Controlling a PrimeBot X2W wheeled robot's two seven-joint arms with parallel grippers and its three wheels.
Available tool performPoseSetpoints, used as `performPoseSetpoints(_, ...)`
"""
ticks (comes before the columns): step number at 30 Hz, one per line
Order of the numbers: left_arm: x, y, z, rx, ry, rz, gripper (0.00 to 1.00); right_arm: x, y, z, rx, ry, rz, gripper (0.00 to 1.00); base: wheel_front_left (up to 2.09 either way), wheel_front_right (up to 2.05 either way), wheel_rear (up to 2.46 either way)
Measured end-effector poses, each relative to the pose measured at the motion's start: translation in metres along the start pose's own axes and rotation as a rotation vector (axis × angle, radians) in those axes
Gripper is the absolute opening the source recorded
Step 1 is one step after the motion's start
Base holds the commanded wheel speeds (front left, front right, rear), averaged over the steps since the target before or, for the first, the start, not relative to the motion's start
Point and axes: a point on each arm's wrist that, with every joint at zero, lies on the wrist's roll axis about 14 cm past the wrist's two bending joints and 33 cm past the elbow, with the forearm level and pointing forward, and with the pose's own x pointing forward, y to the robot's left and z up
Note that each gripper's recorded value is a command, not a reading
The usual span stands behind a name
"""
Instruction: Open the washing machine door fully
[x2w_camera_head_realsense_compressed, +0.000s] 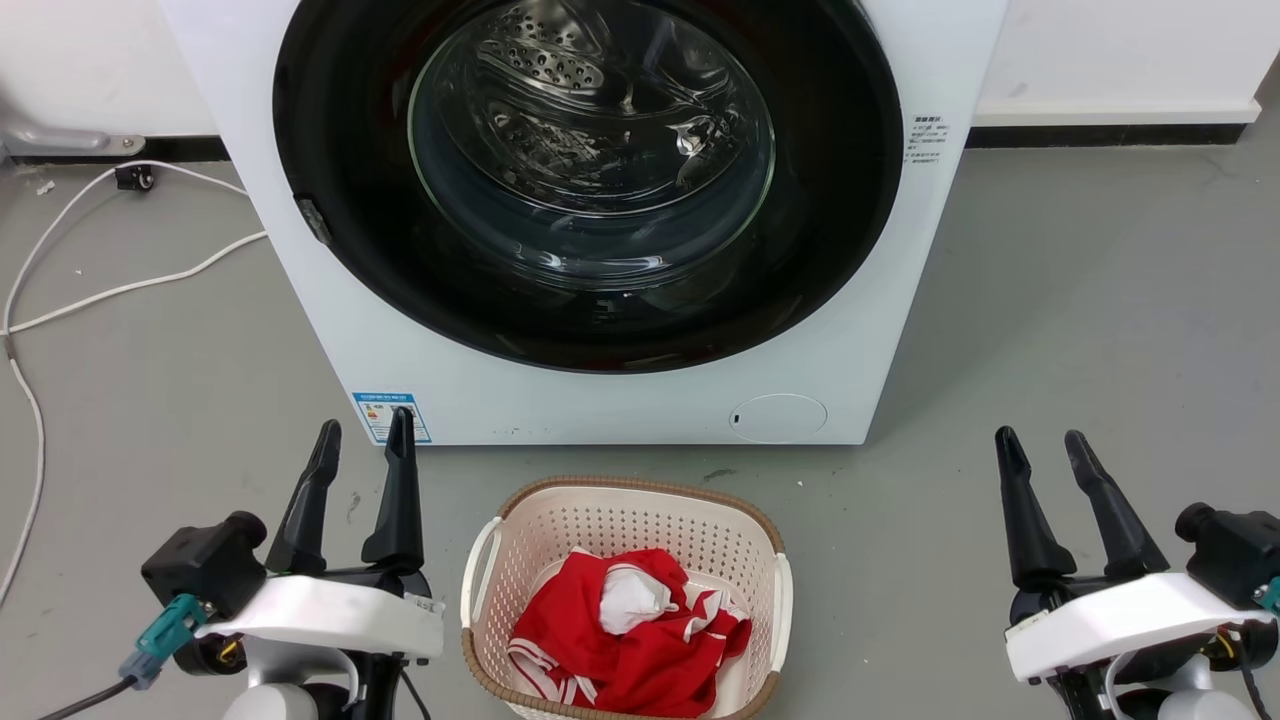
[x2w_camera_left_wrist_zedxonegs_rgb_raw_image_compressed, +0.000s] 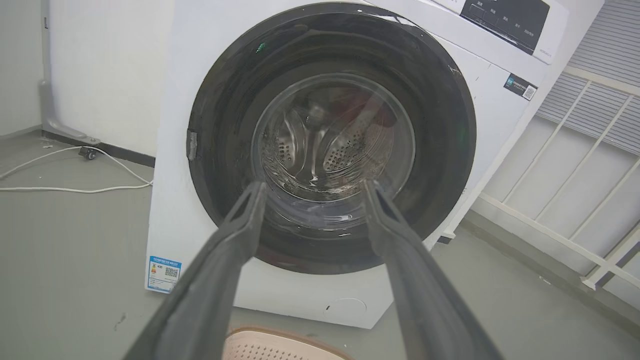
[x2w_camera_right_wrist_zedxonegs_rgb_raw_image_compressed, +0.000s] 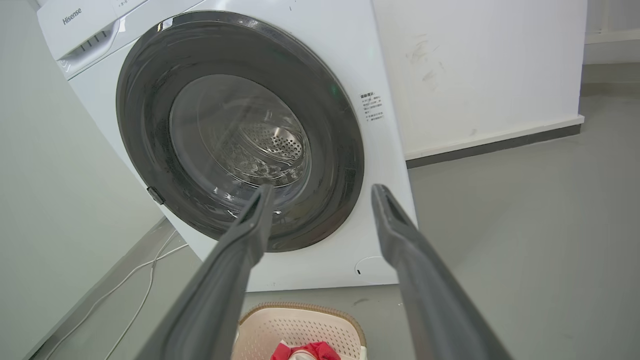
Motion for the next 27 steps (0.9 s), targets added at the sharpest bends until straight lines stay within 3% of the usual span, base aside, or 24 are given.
performPoseSetpoints(27,-0.0037,-0.009,-0.0041,0.275,-0.01,-0.043,1.0,-0.0069,0.0024,-0.0052,-0.244,0.049,0.013,1.0,0.0,0.0,0.0)
